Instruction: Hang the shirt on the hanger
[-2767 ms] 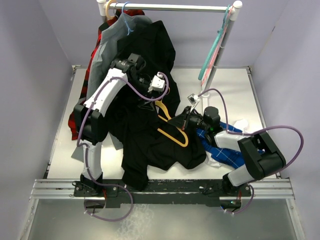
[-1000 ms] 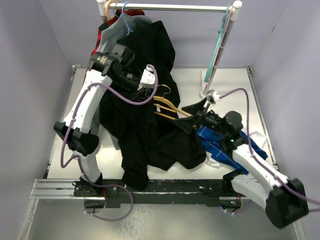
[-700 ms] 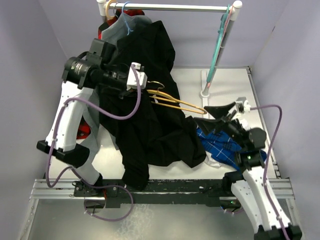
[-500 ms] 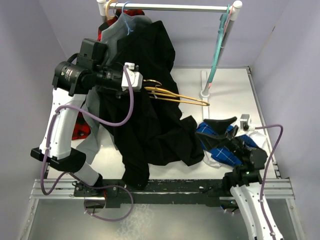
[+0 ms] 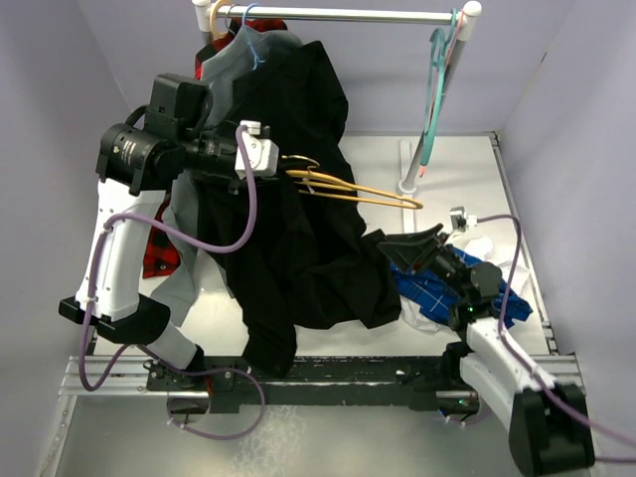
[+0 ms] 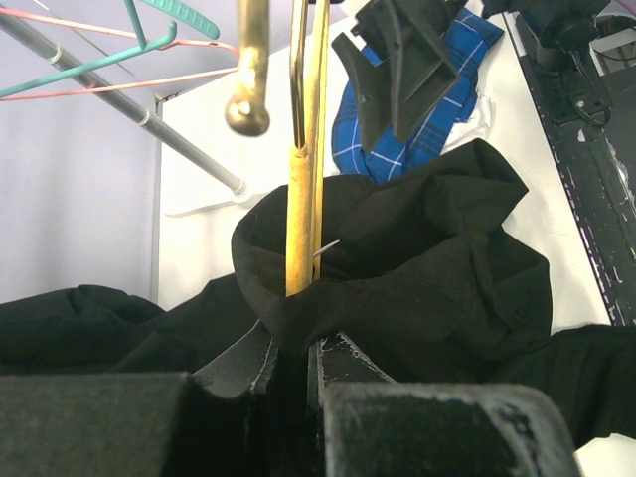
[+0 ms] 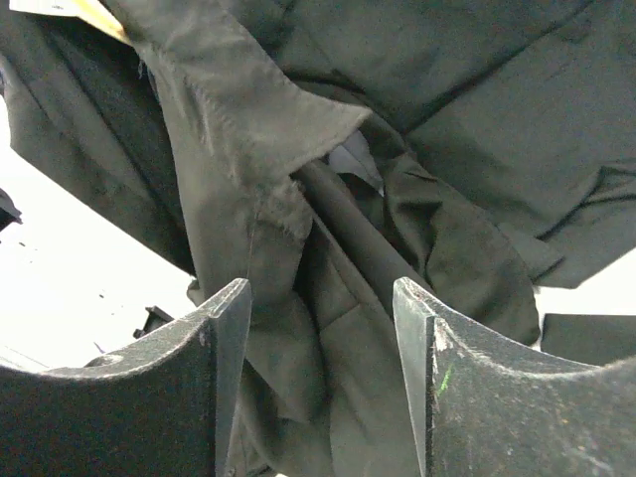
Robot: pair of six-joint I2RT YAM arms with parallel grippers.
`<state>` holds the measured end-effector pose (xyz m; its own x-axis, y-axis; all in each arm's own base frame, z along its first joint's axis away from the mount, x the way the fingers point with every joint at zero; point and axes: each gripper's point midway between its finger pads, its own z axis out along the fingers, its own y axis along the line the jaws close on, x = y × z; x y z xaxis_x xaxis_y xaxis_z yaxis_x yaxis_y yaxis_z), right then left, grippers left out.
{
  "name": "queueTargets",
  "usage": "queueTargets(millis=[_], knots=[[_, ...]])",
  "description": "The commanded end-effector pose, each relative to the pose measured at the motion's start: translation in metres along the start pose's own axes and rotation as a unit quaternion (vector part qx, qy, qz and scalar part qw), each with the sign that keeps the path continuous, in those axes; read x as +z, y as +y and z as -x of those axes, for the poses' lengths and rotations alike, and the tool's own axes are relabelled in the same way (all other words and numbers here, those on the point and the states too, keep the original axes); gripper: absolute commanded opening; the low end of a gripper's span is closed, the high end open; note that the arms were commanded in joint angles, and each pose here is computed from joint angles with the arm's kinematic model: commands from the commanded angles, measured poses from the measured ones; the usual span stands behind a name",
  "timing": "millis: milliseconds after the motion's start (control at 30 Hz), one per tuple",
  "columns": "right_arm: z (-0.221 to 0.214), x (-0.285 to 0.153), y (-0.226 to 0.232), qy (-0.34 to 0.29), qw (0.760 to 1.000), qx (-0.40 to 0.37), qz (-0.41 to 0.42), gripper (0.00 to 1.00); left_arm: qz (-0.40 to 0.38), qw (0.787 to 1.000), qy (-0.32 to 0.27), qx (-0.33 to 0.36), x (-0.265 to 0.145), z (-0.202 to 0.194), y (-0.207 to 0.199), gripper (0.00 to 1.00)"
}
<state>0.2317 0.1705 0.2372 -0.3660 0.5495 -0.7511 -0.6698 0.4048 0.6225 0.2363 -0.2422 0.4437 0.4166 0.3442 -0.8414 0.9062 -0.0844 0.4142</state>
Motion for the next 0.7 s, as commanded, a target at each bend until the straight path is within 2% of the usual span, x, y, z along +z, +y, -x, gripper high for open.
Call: queueTargets(millis=[0,133,267,433,600,667], knots=[[0.041,0.017,0.046,-0.055,0.990,-0.069,0.112,0.60,0.016,0.998,-0.034,0.042,-0.015,0.033,-0.004,0.00],[0.038,0.030,0.046,-0.044,0.989,-0.071,0.119,0.60,0.017,0.999,-0.033,0.038,-0.014,0.031,-0.002,0.00],[0.030,0.043,0.051,-0.032,0.988,-0.071,0.131,0.53,0.016,0.999,-0.034,0.034,-0.012,0.030,-0.001,0.00],[0.022,0.054,0.046,-0.022,0.988,-0.065,0.135,0.51,0.018,0.999,-0.032,0.031,-0.010,0.027,0.002,0.00],[0.018,0.058,0.036,-0.019,0.990,-0.068,0.122,0.51,0.016,0.999,-0.031,0.026,-0.008,0.025,0.004,0.00],[0.016,0.059,0.030,-0.016,0.991,-0.073,0.111,0.59,0.015,0.999,-0.031,0.026,-0.007,0.024,0.004,0.00]])
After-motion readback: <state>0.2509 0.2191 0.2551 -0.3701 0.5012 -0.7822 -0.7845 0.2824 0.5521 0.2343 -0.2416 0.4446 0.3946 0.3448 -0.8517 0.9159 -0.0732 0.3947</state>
